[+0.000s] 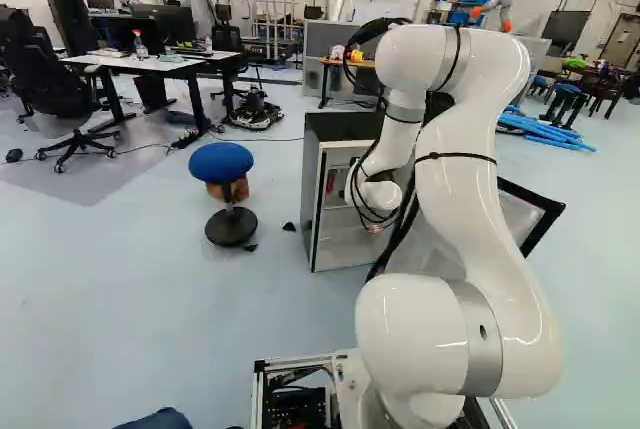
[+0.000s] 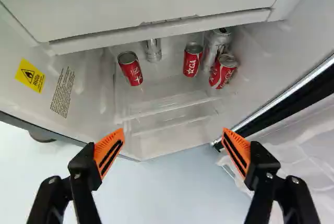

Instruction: Grab a drink from the fridge

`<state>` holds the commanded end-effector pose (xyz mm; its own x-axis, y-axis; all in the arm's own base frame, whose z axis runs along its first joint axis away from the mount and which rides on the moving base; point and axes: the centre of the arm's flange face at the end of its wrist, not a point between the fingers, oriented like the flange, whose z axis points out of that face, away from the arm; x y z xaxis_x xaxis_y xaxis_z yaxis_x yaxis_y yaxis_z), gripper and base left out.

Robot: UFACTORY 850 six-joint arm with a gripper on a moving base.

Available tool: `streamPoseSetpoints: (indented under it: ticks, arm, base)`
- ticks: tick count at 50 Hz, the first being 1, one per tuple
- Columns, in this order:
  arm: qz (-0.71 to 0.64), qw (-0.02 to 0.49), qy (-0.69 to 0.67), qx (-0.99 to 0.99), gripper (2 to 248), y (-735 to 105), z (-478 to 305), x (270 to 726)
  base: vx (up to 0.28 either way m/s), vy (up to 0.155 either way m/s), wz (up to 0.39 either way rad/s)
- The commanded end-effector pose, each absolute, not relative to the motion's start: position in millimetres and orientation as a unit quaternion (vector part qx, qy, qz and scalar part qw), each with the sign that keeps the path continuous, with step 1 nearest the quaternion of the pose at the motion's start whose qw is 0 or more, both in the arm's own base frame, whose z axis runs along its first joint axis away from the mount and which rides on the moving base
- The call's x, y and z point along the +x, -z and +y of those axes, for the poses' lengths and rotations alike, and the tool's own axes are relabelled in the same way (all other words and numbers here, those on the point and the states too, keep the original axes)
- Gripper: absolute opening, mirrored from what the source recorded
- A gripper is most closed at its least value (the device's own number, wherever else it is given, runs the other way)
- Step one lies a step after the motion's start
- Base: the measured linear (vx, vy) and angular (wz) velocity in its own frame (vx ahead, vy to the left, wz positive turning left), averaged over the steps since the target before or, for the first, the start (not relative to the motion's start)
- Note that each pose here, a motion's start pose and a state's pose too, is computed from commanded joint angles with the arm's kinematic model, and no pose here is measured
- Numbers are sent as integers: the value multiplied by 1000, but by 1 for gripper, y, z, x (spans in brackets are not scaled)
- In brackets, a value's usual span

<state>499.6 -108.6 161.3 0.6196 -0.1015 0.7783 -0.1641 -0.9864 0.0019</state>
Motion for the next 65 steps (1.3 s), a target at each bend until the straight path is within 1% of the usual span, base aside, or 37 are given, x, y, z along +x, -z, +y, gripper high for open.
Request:
streamPoseSetpoints:
  ticks: [29, 65]
  arm:
    - [-75, 38, -456, 886, 247, -131, -111, 510]
    - [-90, 52, -501, 859, 247, -96, -116, 521]
  base:
    - [0, 0, 0]
    - [0, 0, 0]
